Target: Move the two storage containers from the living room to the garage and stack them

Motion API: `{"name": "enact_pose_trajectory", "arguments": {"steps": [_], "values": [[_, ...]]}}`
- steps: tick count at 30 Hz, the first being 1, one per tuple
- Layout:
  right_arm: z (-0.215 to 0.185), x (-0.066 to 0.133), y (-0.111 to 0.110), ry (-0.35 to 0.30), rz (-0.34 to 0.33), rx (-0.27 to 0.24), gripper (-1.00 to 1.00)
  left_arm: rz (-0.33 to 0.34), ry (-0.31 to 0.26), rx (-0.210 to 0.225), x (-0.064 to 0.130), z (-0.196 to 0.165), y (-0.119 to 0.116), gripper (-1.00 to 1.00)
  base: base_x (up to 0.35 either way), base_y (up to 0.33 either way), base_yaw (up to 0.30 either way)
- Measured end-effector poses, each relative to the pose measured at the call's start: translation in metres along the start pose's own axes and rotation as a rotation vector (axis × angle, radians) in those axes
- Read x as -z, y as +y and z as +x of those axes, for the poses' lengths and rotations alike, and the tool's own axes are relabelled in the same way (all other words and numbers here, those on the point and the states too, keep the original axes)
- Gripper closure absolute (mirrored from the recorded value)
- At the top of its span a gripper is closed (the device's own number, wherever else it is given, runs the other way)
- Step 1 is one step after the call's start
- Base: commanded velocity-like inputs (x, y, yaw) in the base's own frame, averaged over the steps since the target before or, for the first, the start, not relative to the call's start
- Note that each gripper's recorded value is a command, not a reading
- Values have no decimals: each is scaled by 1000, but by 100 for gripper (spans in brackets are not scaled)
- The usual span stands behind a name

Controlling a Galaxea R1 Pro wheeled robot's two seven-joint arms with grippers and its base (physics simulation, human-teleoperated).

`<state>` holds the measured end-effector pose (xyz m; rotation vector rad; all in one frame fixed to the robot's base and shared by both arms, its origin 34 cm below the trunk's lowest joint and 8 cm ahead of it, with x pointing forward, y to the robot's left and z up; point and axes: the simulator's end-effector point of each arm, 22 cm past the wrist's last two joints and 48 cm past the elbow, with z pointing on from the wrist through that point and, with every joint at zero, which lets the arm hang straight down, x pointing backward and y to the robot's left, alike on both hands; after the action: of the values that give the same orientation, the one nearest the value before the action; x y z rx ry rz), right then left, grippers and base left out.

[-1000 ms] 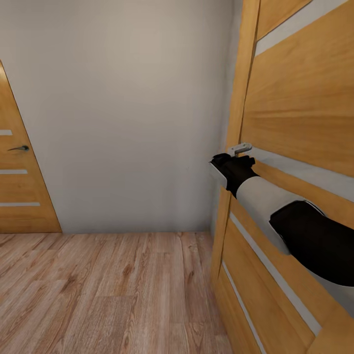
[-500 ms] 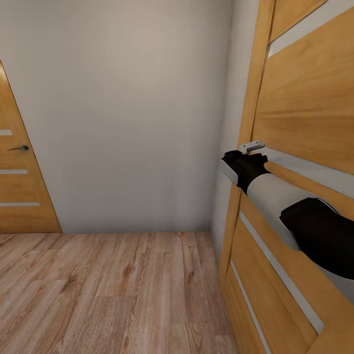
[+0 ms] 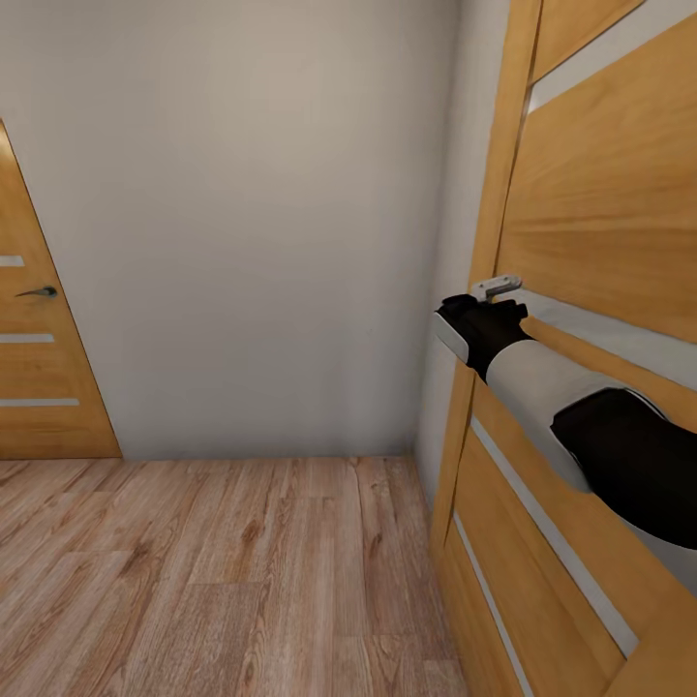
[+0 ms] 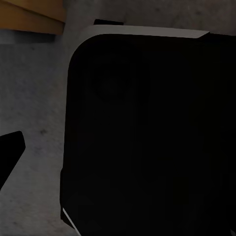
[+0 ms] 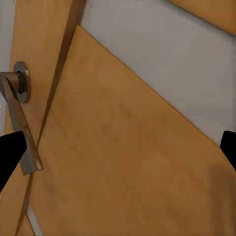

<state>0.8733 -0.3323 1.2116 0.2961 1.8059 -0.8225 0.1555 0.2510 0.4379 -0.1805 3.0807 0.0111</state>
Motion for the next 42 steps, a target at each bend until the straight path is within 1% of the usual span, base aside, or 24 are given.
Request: {"name": "enact_pose_trajectory", "arguments": {"steps": [1,2,3,4,7,9,14,16,17,18,20,23,25,27,28,29,30,31,32,33,35,36,40,42], "values": [[0,0,0,-1,2,-3,-100,0,0,0,0,0,0,-100,0,0,0],[-8,16,14,-25,1,30,-100,0,0,0,0,0,0,-100,0,0,0],[-12,28,27,-35,-15,35,-100,0,0,0,0,0,0,-100,0,0,0],[-19,49,45,-52,-27,39,-100,0,0,0,0,0,0,-100,0,0,0],[-26,55,38,-63,4,28,-100,0,0,0,0,0,0,-100,0,0,0],[-39,65,40,-78,-14,6,-100,1,0,-3,0,0,-1,-100,0,0,0],[-48,89,63,-42,-142,-52,-100,1,0,-2,0,0,0,-100,0,0,0],[-55,99,70,-50,-186,-70,-100,0,0,0,0,0,0,-100,0,0,0],[-57,115,87,-67,-259,-80,-100,0,0,2,0,0,0,-100,0,0,0],[-41,127,109,-60,-332,-64,-100,0,0,2,0,0,0,-100,0,0,0],[-8,140,137,-34,-415,-28,-100,0,0,2,0,0,0,-100,0,0,0],[25,152,161,-9,-490,-5,-100,0,0,1,0,0,0,-100,0,0,0],[65,169,189,24,-590,14,-100,0,0,1,0,0,0,-100,0,0,0],[87,185,208,22,-649,44,-100,0,0,1,0,0,0,-100,0,0,0],[100,200,220,9,-689,72,-100,0,0,1,0,0,0,-100,0,0,0],[119,227,237,-23,-747,113,-100,0,0,1,0,0,0,-100,0,0,0],[126,239,243,-39,-766,134,-100,0,0,1,0,0,0,-100,0,0,0],[137,261,252,-67,-809,157,-100,0,0,1,0,0,0,-100,0,0,0],[150,295,263,-106,-870,181,-100,0,0,1,0,0,0,-100,0,0,0],[159,316,268,-132,-904,199,-100,0,0,1,0,0,0,-100,0,0,0],[172,337,272,-149,-941,215,-100,0,0,1,0,0,0,-100,0,0,0],[197,353,278,-128,-979,226,-100,0,0,1,0,0,0,-100,0,0,0],[255,372,287,-9,-1047,236,-100,0,0,1,0,0,0,-100,0,0,0],[288,387,293,82,-1105,221,-100,0,0,2,0,0,0,-100,0,0,0]]}}
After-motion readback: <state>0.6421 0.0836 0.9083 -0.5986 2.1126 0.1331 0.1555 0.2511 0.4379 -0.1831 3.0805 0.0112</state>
